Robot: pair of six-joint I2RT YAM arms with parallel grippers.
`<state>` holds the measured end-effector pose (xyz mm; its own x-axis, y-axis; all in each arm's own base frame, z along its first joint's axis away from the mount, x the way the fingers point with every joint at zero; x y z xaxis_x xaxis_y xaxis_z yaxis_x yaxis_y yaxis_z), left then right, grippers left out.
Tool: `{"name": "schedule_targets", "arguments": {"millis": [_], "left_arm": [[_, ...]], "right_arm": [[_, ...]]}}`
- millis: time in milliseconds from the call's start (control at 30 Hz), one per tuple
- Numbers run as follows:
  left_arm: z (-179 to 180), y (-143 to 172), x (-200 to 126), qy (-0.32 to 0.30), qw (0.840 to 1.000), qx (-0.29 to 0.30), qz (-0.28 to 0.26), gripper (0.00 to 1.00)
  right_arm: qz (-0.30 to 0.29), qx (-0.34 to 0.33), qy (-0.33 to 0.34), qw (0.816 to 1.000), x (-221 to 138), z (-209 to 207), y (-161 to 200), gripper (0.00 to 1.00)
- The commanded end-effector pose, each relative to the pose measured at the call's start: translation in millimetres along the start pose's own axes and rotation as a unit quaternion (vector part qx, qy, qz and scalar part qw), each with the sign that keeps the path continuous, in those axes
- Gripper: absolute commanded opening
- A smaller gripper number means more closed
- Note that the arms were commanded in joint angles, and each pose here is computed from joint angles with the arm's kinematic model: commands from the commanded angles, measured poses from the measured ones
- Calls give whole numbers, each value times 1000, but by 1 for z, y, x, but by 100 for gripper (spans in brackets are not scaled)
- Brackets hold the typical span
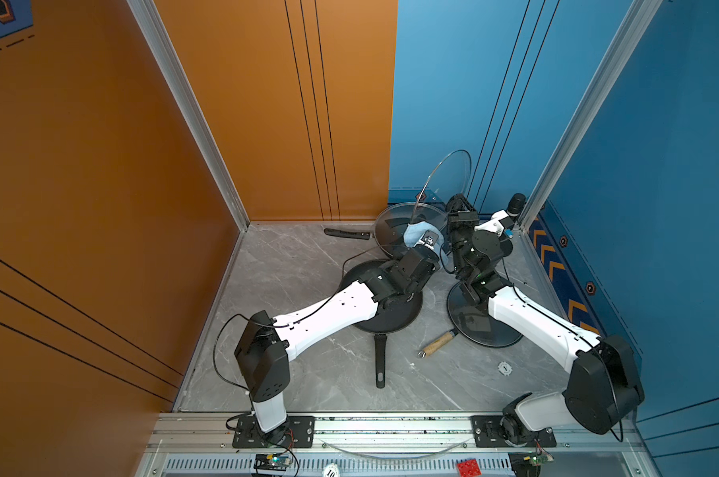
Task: Wipe the pot lid with a cloth
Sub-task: Wipe the pot lid.
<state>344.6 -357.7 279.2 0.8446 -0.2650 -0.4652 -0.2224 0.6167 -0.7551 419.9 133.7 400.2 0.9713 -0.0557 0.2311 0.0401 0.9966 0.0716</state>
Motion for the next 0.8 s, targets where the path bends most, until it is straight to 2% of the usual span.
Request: {"name": "schedule_targets", "arguments": {"millis": [0,67,167,400,533,767], "left_arm": [[-1,-21,-25,-7,998,56,-25,0],[-3,-32,-38,7,997,68,-45,0],[10,-43,-55,11,996,48,-75,0],[64,-85,-95,-36,987,-1,-154,0],[92,-101,-98,-71,981,-9,-180,0],[135,-105,-88,-150,975,-27,-164,0]], "right_arm": [[-31,-24,-65,997,-9,65,-15,0],[-38,-42,-52,997,-8,60,-16,0],[-37,-50,-46,997,-3,51,-12,0],[2,-118,-44,992,-1,46,13,0],[45,-154,-56,985,-7,51,33,0],[89,-213,-75,970,-27,61,60,0]]}}
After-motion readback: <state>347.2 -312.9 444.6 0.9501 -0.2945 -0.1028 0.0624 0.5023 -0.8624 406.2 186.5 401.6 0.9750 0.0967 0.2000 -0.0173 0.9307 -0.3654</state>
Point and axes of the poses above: each gripper's point midway between its finger pads, its own x axis out along the fingers, its own z axis along the line the jaws close on, y = z × x, the point moved 2 cm from there along -x, back along the fingers, and after that the axes turned 13 degrees about x, right-handed, at the moved point
